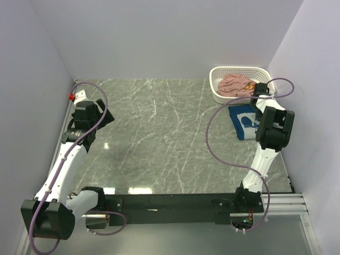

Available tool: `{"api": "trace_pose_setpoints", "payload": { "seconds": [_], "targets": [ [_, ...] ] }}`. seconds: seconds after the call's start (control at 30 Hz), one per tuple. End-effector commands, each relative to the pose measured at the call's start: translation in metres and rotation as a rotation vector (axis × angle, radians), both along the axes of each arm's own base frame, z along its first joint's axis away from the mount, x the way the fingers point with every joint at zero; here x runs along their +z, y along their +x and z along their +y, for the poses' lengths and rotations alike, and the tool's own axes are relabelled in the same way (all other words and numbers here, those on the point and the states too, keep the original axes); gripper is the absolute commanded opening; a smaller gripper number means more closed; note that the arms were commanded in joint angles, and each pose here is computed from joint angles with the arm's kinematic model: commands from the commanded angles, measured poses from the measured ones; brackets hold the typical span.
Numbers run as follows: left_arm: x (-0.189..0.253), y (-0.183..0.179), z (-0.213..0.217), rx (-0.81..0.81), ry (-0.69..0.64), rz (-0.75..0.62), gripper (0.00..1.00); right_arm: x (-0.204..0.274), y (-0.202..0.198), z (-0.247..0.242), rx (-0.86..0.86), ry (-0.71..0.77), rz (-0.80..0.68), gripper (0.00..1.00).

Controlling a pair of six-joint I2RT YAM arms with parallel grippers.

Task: Fold and stack the t-shirts
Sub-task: Neatly place the folded tshirt to the corner, then reset both grippers

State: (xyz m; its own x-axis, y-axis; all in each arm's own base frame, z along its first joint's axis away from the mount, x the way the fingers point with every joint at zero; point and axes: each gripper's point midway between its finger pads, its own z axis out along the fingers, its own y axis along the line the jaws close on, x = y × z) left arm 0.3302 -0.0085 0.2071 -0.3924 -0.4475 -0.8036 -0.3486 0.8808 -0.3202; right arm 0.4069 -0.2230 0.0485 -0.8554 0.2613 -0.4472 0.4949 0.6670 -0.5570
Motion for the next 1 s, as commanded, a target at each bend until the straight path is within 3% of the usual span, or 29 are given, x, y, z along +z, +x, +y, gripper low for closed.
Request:
{"api": "trace_pose_setpoints", "payload": {
  "seconds": [0.0, 0.1, 0.2, 0.4, 0.5, 0.53, 0.7, 0.97],
  "targets": [
    [0.015, 0.003, -0.003, -0.02, -0.013, -0.057, 0.88, 0.026, -0.009, -0.004, -0.08, -0.038, -0.078, 0.45],
    [0.021, 0.0, -0.006, -0.036, -0.019, -0.084, 0.89, 0.051, -0.015, 0.004, -0.112, -0.019, -0.183, 0.57],
    [0.03, -0.002, -0.008, -0.051, -0.03, -0.117, 1.0, 0.083, -0.022, 0.019, -0.148, 0.052, -0.336, 0.65],
    [0.055, -0.009, -0.006, -0.052, -0.019, -0.166, 0.99, 0.163, -0.052, 0.056, -0.167, 0.189, -0.573, 0.76],
    [0.075, -0.023, -0.005, -0.049, -0.026, -0.184, 1.0, 0.213, -0.076, 0.081, -0.116, 0.267, -0.729, 0.82],
    [0.081, -0.028, -0.005, -0.048, -0.029, -0.192, 0.99, 0.248, -0.092, 0.09, -0.075, 0.272, -0.849, 0.85],
    [0.119, -0.07, 0.011, 0.02, -0.004, -0.195, 1.0, 0.324, -0.152, 0.146, 0.132, 0.36, -1.148, 0.88],
    [0.186, -0.159, 0.038, 0.115, 0.036, -0.435, 0.99, 0.358, -0.246, 0.171, 0.299, 0.286, -1.33, 0.9]
  ]
}}
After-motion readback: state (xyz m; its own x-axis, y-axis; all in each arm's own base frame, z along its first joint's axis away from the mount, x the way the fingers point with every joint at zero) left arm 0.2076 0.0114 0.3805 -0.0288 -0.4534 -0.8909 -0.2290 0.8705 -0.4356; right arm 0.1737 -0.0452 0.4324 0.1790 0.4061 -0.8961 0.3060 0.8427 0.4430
